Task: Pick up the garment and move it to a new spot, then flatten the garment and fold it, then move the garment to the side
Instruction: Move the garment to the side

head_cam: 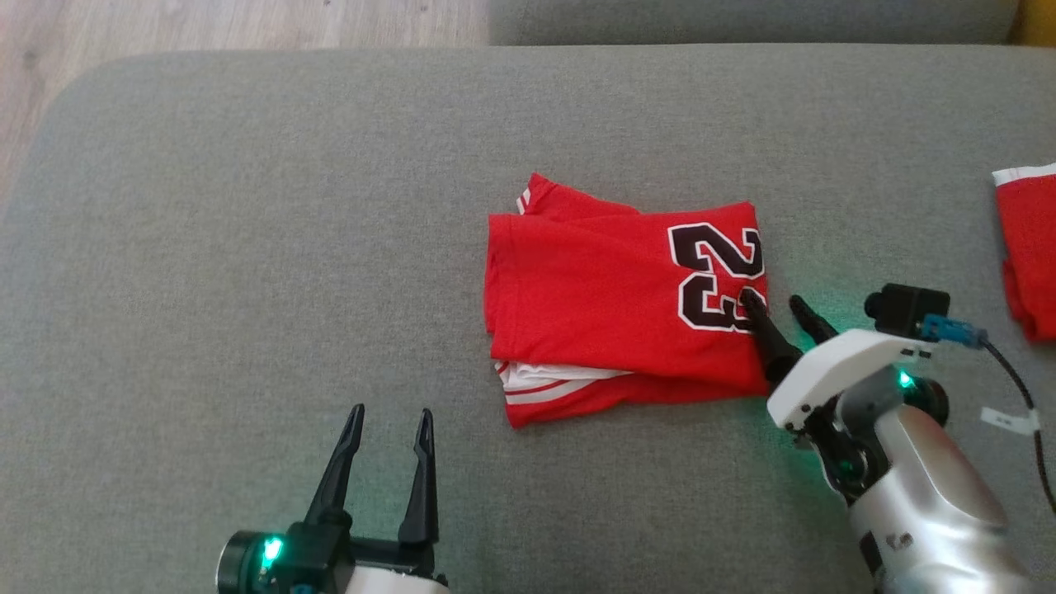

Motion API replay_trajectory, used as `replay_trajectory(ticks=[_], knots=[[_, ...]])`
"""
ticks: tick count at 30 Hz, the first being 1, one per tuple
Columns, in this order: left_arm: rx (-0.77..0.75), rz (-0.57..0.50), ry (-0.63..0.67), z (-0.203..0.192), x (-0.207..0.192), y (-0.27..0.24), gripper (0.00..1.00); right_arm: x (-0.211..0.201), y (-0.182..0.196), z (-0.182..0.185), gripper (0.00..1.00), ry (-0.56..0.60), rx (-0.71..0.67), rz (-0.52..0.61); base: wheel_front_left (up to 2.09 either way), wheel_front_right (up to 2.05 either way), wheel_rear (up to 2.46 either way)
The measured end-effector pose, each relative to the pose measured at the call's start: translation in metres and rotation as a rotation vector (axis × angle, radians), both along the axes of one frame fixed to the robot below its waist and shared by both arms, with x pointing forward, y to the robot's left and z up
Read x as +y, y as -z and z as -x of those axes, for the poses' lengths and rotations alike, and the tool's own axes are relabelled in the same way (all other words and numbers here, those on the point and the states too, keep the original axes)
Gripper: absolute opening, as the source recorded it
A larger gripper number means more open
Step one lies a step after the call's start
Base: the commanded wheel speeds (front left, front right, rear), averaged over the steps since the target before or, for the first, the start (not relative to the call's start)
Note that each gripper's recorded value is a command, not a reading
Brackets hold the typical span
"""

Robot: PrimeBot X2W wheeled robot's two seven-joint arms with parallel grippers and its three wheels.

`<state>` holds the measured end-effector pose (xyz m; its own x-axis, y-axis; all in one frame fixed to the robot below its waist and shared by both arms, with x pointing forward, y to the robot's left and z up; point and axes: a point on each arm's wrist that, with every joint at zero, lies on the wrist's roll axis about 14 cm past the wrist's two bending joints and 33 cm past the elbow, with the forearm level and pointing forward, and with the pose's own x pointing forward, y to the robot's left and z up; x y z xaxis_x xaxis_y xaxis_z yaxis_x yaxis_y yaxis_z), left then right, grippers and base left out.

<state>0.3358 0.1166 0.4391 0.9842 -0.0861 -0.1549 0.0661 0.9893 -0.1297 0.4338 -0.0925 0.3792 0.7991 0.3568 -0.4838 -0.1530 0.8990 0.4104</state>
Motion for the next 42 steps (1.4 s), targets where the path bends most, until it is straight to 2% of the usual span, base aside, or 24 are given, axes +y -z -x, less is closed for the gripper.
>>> replay_trajectory(ticks=[1, 2, 3, 4, 10, 13, 16, 19, 26, 35, 36, 37, 38, 42], knots=[[0.000, -0.001, -0.001, -0.001, 0.001, 0.000, 1.00, 0.003, 0.001, -0.001, 0.92, -0.003, 0.007, -0.011, 0.00, 0.00, 0.00], [0.000, -0.001, -0.002, -0.002, 0.001, 0.000, 1.00, 0.007, 0.002, -0.002, 0.49, -0.010, 0.013, -0.018, 0.00, 0.00, 0.00], [0.000, -0.002, -0.003, -0.003, 0.001, 0.000, 1.00, 0.011, 0.003, -0.002, 0.12, -0.017, 0.021, -0.025, 0.00, 0.00, 0.00], [0.002, -0.002, -0.004, -0.003, 0.001, 0.001, 1.00, 0.015, 0.003, -0.003, 0.00, -0.022, 0.029, -0.034, 0.00, 0.00, 0.00], [0.006, -0.001, 0.001, -0.005, 0.000, 0.003, 1.00, 0.014, 0.003, -0.007, 0.00, -0.025, 0.017, -0.038, 0.00, 0.00, 0.00], [-0.006, 0.008, 0.021, -0.011, -0.006, -0.001, 1.00, -0.007, -0.002, -0.015, 0.00, -0.001, -0.025, 0.004, 0.00, 0.00, 0.00], [-0.015, 0.033, 0.066, -0.018, -0.019, -0.003, 1.00, -0.047, -0.013, -0.027, 0.00, 0.035, -0.075, 0.083, 0.00, 0.00, 0.00], [-0.029, 0.128, 0.121, -0.028, -0.036, -0.010, 1.00, -0.096, -0.030, -0.039, 0.00, 0.091, -0.130, 0.170, 0.00, 0.00, 0.00], [-0.102, 0.153, 0.218, -0.057, -0.061, -0.026, 1.00, -0.204, -0.067, -0.042, 0.00, 0.232, -0.188, 0.359, 0.00, 0.00, 0.00], [-0.114, 0.160, 0.294, -0.079, -0.081, -0.019, 1.00, -0.284, -0.121, -0.052, 0.00, 0.388, -0.280, 0.496, 0.00, 0.00, 0.00], [-0.111, 0.159, 0.297, -0.080, -0.082, -0.017, 1.00, -0.291, -0.123, -0.051, 0.04, 0.402, -0.279, 0.511, 0.00, 0.00, 0.00], [-0.109, 0.157, 0.297, -0.081, -0.082, -0.016, 1.00, -0.296, -0.124, -0.049, 0.69, 0.412, -0.279, 0.526, 0.00, 0.00, 0.00], [-0.109, 0.156, 0.294, -0.082, -0.082, -0.015, 1.00, -0.299, -0.126, -0.048, 1.00, 0.418, -0.282, 0.543, 0.00, 0.00, 0.00], [-0.132, 0.170, 0.284, -0.085, -0.080, -0.024, 1.00, -0.292, -0.143, -0.050, 1.00, 0.429, -0.352, 0.544, 0.00, 0.00, 0.00]])
